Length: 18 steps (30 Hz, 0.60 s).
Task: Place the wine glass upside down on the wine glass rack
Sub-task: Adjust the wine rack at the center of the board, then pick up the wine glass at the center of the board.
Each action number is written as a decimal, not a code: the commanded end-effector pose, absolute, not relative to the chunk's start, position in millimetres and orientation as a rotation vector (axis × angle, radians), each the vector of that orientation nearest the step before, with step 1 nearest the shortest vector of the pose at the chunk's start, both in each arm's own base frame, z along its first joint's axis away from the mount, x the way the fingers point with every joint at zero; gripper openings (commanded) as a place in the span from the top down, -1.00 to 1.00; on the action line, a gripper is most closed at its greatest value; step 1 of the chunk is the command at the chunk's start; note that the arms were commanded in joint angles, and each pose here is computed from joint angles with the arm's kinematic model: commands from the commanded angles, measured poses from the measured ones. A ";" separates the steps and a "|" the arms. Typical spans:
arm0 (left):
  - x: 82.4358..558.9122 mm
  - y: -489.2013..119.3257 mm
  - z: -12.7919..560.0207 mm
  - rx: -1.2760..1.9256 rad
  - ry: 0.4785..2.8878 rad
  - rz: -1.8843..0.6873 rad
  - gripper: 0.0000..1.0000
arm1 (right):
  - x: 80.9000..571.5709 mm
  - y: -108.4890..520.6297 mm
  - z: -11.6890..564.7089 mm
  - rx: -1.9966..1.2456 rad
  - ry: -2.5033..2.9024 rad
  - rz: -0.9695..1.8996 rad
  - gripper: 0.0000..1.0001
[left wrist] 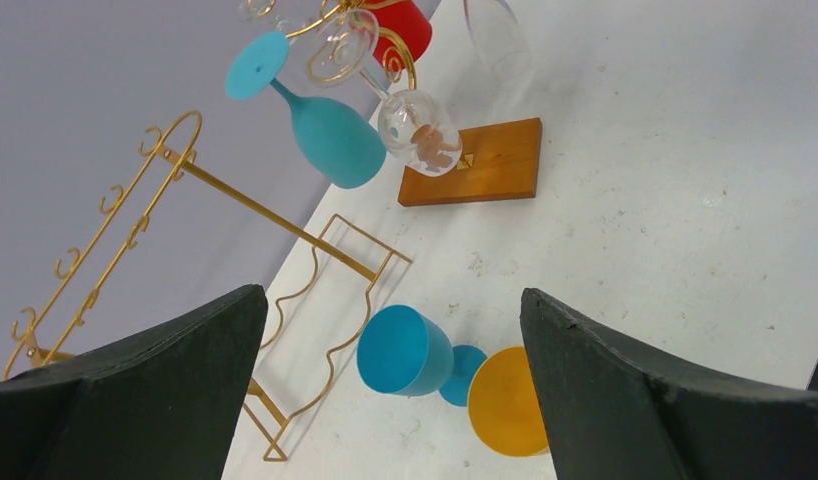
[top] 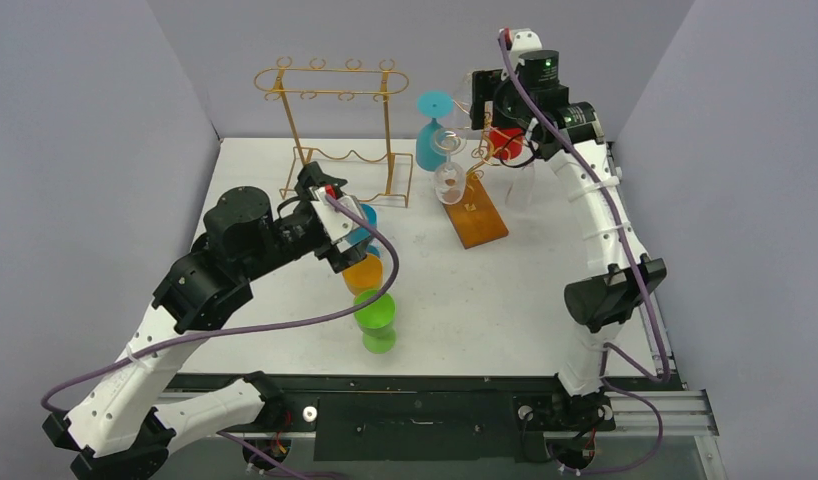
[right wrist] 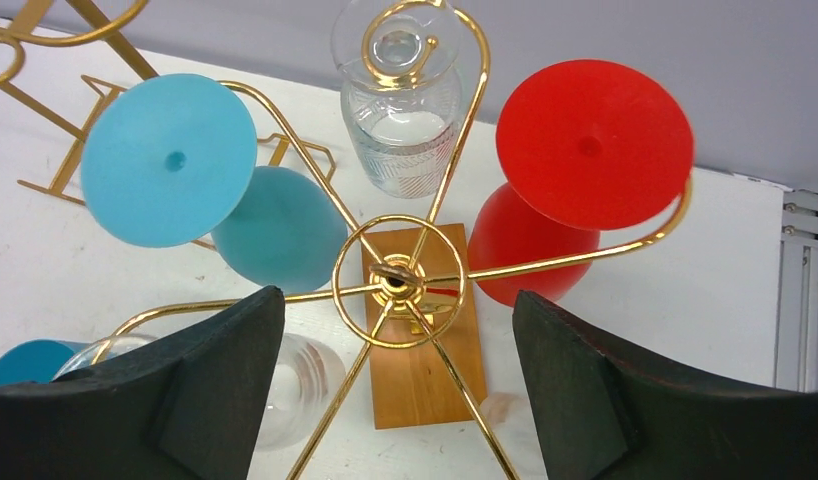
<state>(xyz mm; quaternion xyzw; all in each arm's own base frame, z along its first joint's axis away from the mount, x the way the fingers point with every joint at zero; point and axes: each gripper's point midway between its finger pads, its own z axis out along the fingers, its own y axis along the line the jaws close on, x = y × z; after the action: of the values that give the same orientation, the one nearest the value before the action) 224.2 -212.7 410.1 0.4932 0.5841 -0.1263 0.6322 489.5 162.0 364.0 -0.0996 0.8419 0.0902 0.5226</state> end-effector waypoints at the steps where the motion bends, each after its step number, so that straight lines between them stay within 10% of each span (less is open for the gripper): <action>1: 238.9 -201.3 406.7 1.011 1.443 -0.285 -0.93 | 451.2 139.3 442.6 -0.146 1.842 0.227 -0.60; 9: 282.5 -149.5 387.5 0.708 1.733 -0.341 -0.93 | 354.7 181.0 454.2 -0.225 1.763 0.353 -0.57; 18: 277.7 -111.6 361.2 0.535 1.946 -0.350 -0.92 | 250.1 283.8 336.6 -0.547 1.999 0.546 -0.26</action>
<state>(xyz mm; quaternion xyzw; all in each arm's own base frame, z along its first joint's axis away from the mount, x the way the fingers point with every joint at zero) 294.1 -114.1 348.7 0.2495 0.8024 -0.1170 0.5293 269.7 257.9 400.6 -0.2061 0.7786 0.2322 0.5454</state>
